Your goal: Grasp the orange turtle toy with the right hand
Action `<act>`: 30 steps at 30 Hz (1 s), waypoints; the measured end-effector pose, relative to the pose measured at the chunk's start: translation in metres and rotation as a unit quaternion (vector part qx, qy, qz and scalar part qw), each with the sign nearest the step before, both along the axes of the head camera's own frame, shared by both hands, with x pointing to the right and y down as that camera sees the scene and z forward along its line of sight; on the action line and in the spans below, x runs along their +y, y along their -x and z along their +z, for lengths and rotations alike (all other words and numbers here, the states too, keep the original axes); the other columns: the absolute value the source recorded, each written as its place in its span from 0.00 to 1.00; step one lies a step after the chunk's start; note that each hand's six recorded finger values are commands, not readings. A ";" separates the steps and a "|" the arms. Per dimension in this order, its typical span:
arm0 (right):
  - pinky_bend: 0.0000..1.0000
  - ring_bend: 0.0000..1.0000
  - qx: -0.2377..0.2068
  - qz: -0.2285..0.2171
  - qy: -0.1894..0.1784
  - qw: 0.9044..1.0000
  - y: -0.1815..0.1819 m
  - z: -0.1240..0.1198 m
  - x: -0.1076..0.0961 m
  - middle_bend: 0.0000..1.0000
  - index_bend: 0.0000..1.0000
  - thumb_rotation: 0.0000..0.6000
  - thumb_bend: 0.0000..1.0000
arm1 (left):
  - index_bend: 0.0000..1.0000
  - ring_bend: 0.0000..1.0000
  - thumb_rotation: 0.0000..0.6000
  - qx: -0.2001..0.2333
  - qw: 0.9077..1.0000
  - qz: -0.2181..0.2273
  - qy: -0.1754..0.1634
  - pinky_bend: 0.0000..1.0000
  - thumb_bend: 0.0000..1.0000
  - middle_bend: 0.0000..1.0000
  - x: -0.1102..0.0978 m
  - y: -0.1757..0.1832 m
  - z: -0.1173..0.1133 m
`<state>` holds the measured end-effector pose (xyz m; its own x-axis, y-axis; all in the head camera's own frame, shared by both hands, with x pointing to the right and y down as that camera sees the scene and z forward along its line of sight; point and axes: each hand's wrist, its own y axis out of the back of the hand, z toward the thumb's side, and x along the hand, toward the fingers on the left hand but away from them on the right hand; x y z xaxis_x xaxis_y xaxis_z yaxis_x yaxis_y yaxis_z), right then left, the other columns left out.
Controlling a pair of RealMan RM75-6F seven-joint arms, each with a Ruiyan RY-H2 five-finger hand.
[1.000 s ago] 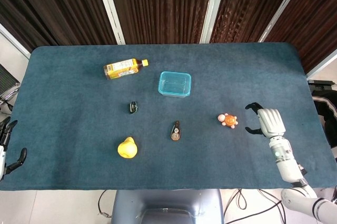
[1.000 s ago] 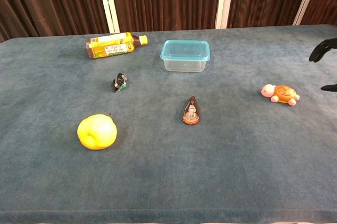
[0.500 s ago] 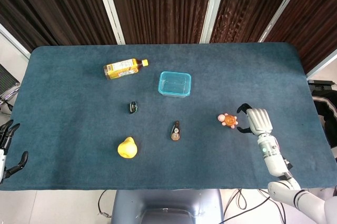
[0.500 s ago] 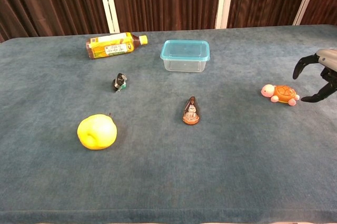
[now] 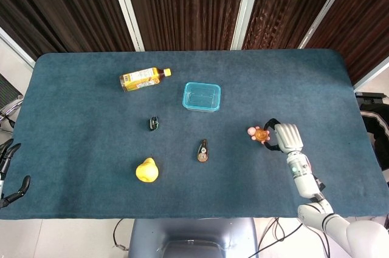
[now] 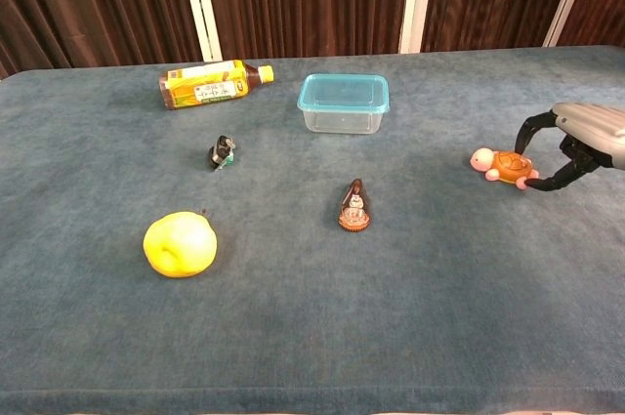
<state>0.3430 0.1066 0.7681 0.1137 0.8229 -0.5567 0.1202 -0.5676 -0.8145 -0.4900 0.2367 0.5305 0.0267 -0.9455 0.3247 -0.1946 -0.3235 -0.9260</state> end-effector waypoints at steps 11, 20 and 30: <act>1.00 1.00 -0.002 -0.014 -0.035 0.999 0.000 -0.001 -0.002 0.72 0.88 1.00 1.00 | 0.10 0.07 1.00 0.003 1.000 0.001 0.002 0.35 0.42 0.03 0.001 0.001 -0.001; 1.00 1.00 0.010 -0.032 -0.046 0.998 -0.003 -0.004 0.003 0.76 0.87 1.00 1.00 | 0.10 0.07 1.00 0.000 1.000 0.005 0.006 0.35 0.42 0.03 0.001 -0.001 0.001; 1.00 1.00 -0.037 -0.021 -0.031 0.999 -0.005 -0.010 0.010 0.42 0.16 1.00 0.51 | 0.10 0.07 1.00 -0.002 1.000 0.005 0.009 0.35 0.42 0.03 0.001 -0.001 0.002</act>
